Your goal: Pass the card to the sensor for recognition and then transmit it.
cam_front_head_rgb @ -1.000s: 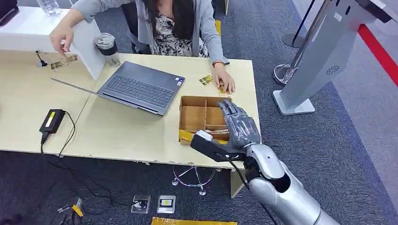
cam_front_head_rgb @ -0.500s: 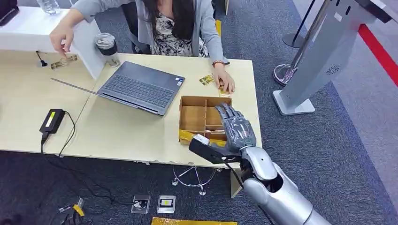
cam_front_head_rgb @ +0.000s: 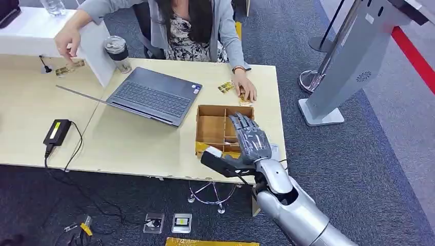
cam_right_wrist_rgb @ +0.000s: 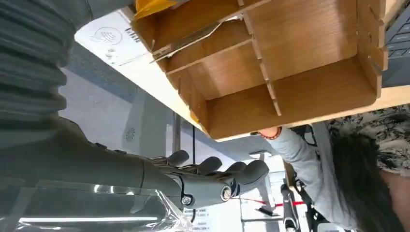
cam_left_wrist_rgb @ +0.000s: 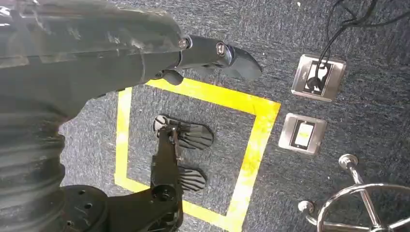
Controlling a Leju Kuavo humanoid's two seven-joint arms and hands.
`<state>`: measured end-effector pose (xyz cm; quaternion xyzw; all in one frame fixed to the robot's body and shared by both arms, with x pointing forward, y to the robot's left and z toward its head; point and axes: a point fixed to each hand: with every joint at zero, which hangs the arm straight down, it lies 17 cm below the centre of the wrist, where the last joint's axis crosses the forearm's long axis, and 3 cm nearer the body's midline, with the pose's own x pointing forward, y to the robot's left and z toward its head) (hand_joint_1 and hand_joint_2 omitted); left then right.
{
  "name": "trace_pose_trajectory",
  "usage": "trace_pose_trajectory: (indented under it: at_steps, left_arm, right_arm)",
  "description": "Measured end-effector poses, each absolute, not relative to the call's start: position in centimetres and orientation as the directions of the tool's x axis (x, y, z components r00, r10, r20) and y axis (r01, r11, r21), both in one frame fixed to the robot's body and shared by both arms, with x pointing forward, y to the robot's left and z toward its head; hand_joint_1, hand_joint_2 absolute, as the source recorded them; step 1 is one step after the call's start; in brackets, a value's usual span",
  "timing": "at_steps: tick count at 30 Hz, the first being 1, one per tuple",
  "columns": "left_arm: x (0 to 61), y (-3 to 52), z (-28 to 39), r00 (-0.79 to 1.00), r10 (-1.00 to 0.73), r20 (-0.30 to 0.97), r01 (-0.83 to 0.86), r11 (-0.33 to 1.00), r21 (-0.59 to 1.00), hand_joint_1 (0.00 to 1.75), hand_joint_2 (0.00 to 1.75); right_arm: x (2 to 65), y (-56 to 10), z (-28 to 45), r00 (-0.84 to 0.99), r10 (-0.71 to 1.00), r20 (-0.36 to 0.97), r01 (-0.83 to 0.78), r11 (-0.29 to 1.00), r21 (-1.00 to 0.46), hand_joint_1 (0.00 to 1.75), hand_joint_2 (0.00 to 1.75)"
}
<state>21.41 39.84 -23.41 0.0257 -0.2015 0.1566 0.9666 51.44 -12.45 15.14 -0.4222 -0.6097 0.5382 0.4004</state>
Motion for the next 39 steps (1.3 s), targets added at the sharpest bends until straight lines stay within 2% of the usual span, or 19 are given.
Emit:
trace_pose_trajectory:
  at_steps: [16,39]
  left_arm:
    - [21.2,40.0,-23.5,0.871,0.304,0.387,-0.327,0.945,-0.007,0.0,1.75]
    - [21.0,40.4,-23.6,0.884,0.268,0.382,-0.299,0.954,0.021,0.0,1.75]
  right_arm:
    - [51.7,-11.3,11.8,-0.333,0.941,0.064,0.041,0.082,-0.996,0.0,1.75]
    - [53.2,-13.8,10.0,-0.279,0.958,0.064,0.042,0.079,-0.996,0.0,1.75]
